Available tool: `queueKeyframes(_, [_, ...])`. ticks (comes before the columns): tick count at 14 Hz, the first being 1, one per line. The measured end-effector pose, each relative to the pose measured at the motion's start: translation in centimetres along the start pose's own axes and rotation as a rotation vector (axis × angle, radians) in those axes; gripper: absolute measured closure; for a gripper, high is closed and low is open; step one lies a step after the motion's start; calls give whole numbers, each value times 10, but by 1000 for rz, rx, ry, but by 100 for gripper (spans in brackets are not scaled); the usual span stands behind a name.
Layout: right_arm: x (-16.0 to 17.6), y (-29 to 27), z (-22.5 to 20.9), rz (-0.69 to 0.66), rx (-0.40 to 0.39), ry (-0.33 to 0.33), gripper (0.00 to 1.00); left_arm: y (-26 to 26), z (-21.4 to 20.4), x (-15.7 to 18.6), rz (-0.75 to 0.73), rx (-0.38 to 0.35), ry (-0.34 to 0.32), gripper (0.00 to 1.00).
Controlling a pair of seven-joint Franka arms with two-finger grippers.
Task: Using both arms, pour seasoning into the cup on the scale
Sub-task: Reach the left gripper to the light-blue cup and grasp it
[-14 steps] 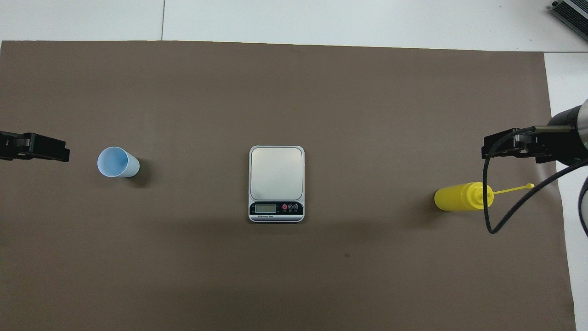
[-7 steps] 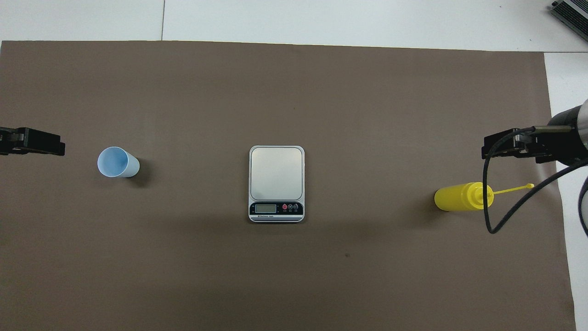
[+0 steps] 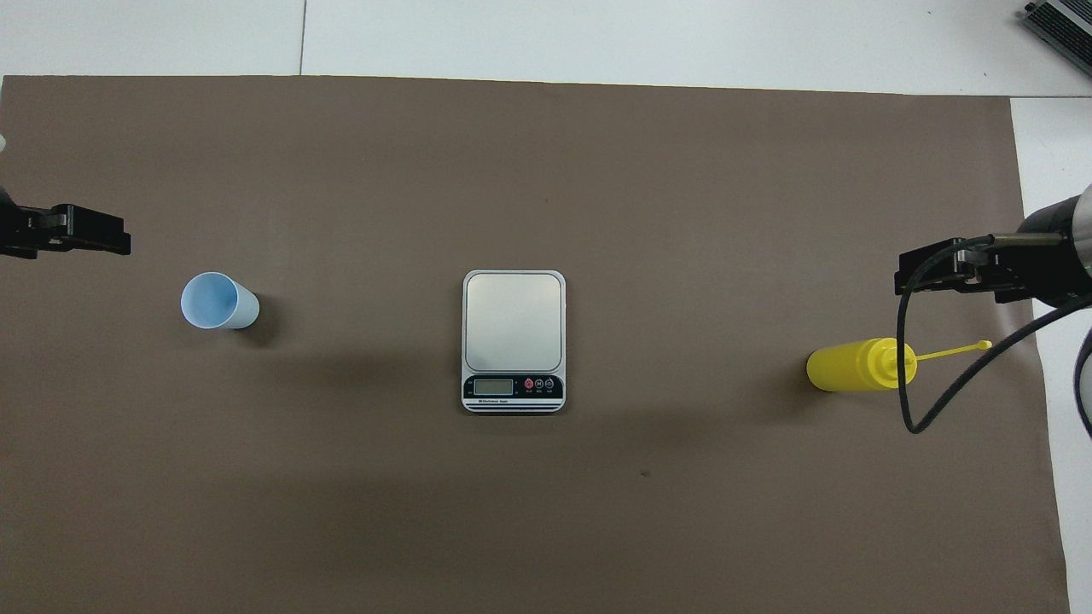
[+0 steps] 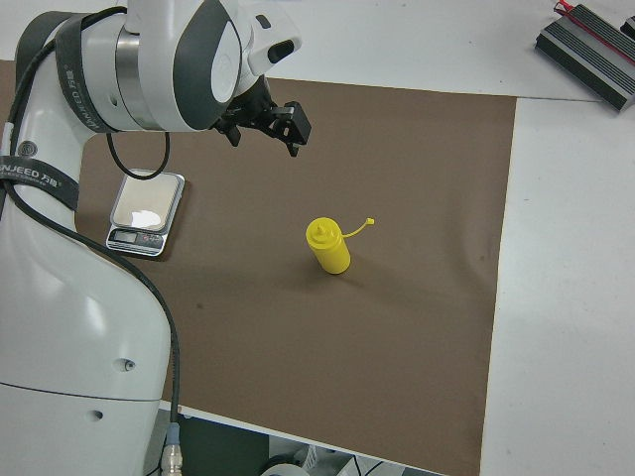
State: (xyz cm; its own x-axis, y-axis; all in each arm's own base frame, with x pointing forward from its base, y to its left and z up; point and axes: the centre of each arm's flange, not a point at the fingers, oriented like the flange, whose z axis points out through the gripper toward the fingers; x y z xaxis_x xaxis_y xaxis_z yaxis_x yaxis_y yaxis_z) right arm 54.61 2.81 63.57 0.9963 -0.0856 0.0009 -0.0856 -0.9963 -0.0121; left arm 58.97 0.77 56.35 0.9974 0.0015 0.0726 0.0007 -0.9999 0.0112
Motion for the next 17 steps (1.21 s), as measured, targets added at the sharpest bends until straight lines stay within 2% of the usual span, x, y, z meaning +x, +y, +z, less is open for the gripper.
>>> queueKeyframes(4, [0,0,0,0,0,0,0,-19,76,5,-32,2,-16,0])
queueKeyframes(9, [0,0,0,0,0,0,0,-31,157,-20,-54,7,39,0])
queueKeyframes(12, [0,0,0,0,0,0,0,-34,175,-35,-64,8,31,0])
queueKeyframes(15, [0,0,0,0,0,0,0,-34,180,-37,-83,9,57,0])
queueKeyframes(17, [0,0,0,0,0,0,0,-32,188,-41,-100,8,51,0])
